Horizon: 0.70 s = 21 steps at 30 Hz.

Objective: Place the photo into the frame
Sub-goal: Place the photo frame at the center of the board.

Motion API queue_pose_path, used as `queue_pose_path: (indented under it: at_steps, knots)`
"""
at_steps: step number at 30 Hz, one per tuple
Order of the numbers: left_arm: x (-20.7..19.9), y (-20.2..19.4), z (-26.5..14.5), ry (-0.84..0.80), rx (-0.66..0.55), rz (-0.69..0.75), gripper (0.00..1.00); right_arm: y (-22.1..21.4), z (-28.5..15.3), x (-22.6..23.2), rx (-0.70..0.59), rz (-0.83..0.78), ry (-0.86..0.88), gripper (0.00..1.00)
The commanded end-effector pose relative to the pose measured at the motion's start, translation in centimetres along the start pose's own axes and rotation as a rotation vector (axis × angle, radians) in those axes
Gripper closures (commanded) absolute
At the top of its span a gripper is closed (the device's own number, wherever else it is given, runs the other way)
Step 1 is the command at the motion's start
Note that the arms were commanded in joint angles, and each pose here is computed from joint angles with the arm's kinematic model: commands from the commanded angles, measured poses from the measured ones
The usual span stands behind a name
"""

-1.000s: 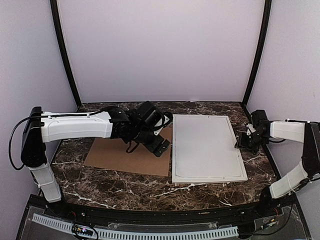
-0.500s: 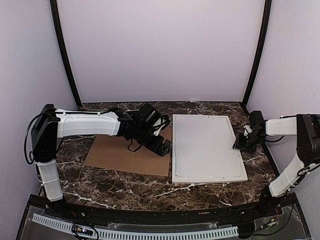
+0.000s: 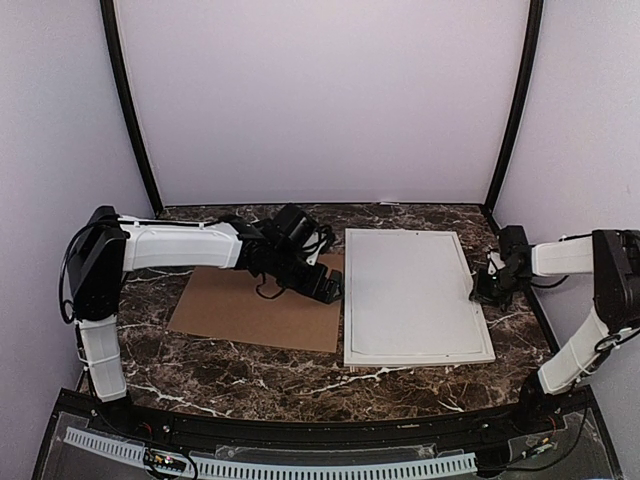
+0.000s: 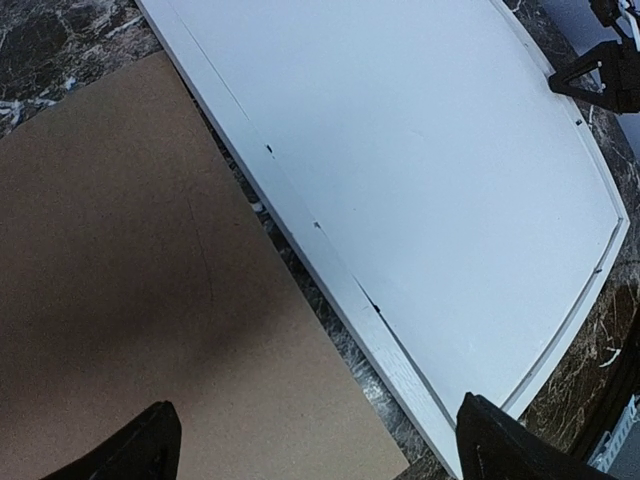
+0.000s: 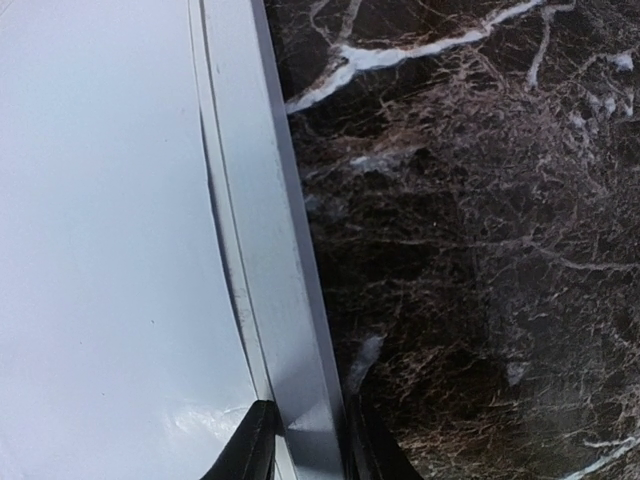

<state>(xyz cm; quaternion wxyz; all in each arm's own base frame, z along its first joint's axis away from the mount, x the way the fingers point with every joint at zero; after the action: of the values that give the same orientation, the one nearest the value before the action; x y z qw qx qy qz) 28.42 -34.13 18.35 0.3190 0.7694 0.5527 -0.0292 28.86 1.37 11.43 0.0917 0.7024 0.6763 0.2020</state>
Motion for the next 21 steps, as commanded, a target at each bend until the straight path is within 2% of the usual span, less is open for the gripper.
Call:
queue_pose_path:
  at_steps: [1,12,21]
  knots:
    - [-0.4,1.2,0.0,-0.040,-0.032,-0.037,0.01,-0.2,-0.2,-0.1,-0.040,0.004,-0.004,0.75]
    - [1.6,0.5,3.2,0.029,-0.014,-0.087,0.01,-1.5,-0.1,0.6,-0.041,-0.008,0.001,0.91]
    - [4.3,-1.0,4.4,0.081,0.029,-0.166,0.02,-1.7,0.2,3.0,-0.038,-0.089,0.030,0.94]
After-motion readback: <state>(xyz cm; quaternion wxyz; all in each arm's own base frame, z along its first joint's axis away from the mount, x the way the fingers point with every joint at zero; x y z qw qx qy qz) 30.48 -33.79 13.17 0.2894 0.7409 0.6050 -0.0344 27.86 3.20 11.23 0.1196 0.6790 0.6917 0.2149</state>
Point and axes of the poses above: each gripper's point midway between its finger pads, its own z axis out along the fingers, its own x axis along the line the jaws close on, y = z × x, the point moved 10 cm from there along -z, back along the fingers, and after that the axes turned 13 degrees about -z, right-handed, at the moved point
